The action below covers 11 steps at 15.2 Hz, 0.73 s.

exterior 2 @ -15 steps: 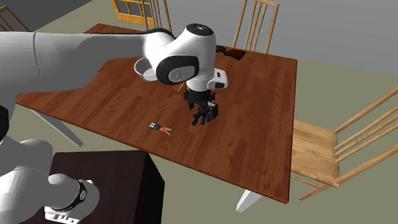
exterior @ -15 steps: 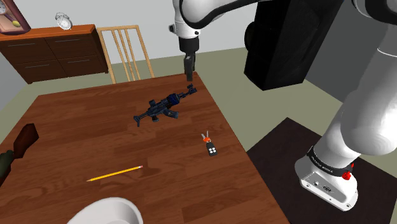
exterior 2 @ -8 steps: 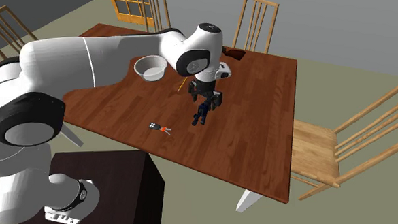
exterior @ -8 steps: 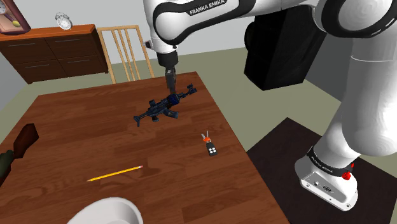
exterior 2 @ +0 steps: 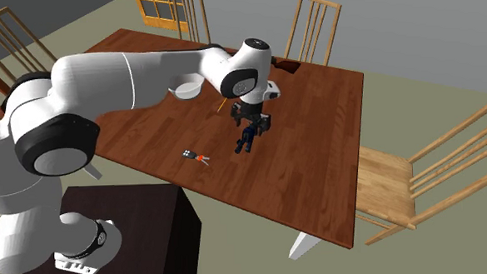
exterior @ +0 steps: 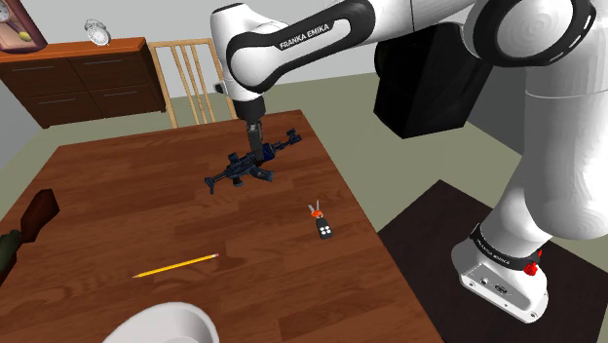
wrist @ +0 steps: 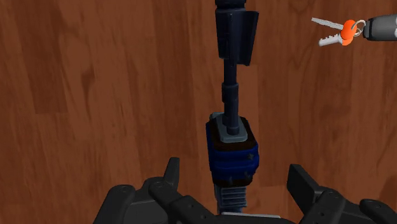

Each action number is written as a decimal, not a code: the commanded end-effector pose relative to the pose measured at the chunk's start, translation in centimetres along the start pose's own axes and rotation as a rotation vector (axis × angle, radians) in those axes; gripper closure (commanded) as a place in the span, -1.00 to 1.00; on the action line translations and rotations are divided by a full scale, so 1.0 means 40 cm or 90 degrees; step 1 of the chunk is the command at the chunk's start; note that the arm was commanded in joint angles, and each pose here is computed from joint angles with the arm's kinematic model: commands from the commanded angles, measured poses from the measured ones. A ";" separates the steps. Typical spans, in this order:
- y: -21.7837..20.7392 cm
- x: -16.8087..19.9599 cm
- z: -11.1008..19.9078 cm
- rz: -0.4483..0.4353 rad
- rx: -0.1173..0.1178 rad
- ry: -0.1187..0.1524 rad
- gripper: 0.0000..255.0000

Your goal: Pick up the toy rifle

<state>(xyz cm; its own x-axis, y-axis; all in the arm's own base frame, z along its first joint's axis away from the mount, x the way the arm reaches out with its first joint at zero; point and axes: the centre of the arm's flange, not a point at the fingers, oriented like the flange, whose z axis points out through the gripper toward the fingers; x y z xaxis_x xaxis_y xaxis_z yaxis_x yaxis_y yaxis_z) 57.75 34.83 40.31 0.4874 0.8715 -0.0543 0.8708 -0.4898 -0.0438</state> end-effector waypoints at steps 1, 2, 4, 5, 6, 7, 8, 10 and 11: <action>0.002 0.004 0.035 0.000 0.000 0.000 -1.00; 0.001 0.004 0.035 0.000 0.000 0.000 -1.00; 0.001 0.003 0.036 0.000 0.000 0.000 1.00; 0.001 0.004 0.036 0.000 0.000 0.000 1.00; 0.001 0.003 0.036 0.000 0.000 0.000 1.00; 0.001 0.003 0.035 0.000 0.000 0.000 1.00; 0.001 0.003 0.035 0.000 0.000 0.000 1.00; 0.001 0.004 0.036 0.000 0.000 0.000 1.00; 0.001 0.004 0.035 0.000 0.000 0.000 1.00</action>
<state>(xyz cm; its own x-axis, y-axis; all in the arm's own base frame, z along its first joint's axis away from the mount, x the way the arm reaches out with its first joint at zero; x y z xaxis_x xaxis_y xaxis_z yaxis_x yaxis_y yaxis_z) 57.77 34.90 38.97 0.4873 0.8717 -0.0525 0.8710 -0.4895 -0.0426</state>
